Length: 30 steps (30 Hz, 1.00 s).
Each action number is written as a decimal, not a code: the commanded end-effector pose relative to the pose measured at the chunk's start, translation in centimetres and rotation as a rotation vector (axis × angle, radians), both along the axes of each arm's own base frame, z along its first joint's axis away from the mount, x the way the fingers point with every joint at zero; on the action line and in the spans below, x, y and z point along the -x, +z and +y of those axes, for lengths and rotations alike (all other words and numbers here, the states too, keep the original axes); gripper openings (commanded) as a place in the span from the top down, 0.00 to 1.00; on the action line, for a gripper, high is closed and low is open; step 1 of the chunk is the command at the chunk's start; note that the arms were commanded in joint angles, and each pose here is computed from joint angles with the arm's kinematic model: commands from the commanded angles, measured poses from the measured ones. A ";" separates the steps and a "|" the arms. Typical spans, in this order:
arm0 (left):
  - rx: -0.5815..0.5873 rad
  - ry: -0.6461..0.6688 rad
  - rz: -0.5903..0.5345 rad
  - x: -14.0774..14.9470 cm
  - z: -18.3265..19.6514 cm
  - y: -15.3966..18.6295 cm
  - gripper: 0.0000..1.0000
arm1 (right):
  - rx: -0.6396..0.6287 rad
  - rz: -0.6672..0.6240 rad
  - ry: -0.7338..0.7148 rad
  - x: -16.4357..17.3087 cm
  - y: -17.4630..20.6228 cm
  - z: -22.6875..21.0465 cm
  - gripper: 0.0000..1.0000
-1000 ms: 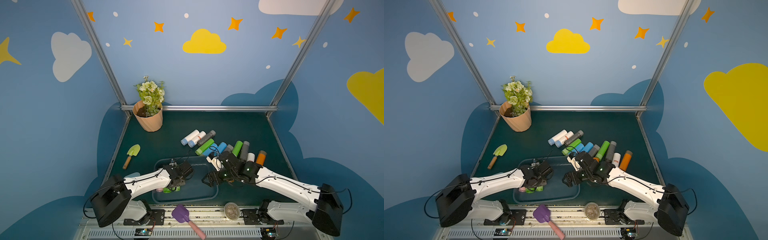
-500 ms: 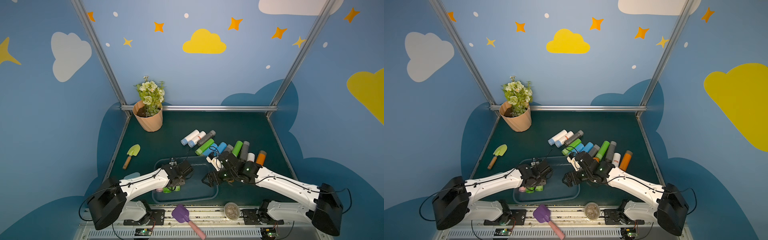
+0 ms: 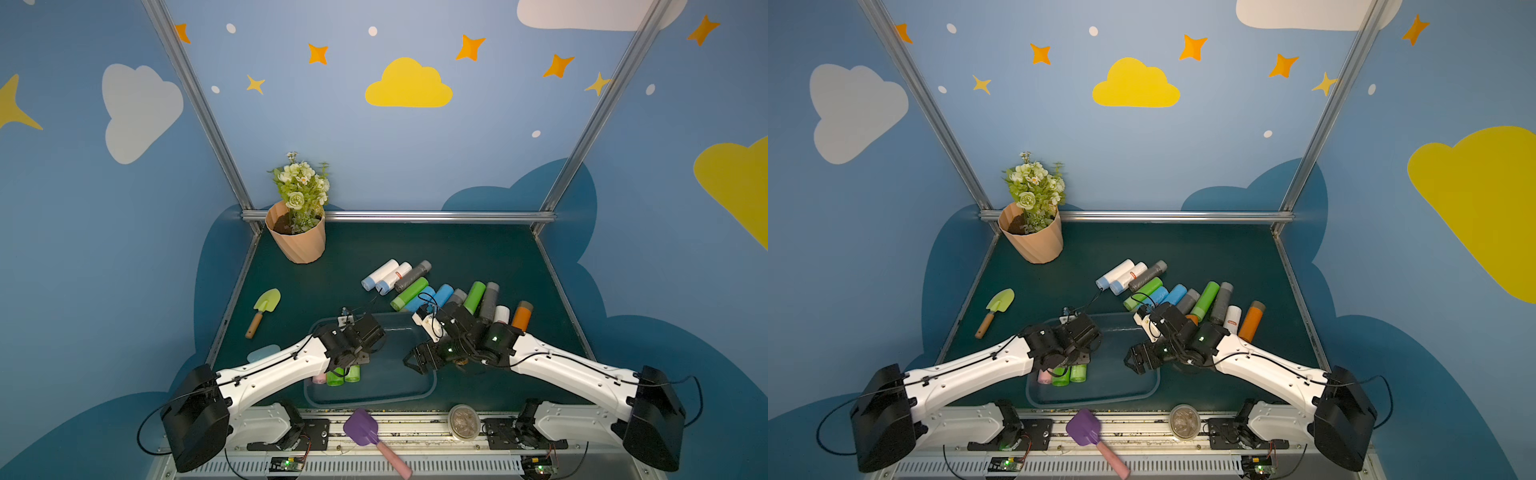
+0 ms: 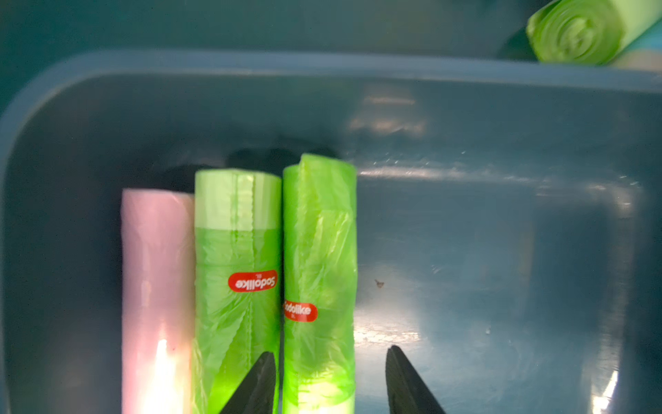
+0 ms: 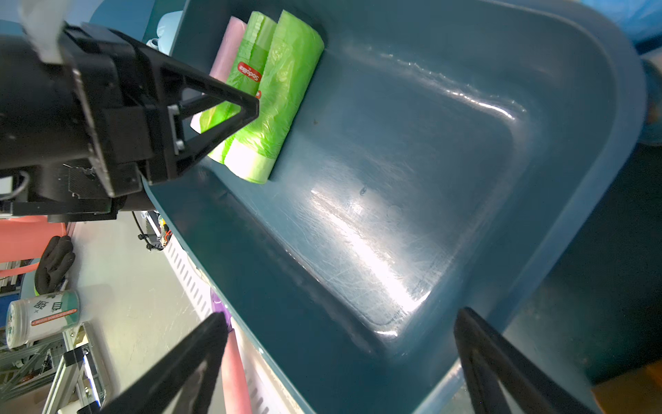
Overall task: Put the roll of trash bags into the storage box
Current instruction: Place the roll of trash bags in the storage box.
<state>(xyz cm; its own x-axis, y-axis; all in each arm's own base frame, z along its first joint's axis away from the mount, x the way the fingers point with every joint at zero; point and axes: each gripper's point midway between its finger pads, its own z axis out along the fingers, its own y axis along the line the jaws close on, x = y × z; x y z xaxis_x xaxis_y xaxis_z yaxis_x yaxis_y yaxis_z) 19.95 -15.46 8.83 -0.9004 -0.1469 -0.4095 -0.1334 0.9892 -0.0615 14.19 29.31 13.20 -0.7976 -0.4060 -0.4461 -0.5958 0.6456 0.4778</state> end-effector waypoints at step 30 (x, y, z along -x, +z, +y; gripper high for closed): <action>0.107 -0.318 -0.062 -24.7 -3.9 2.5 0.38 | -0.091 -0.006 -0.152 -7.3 2.6 -2.1 0.03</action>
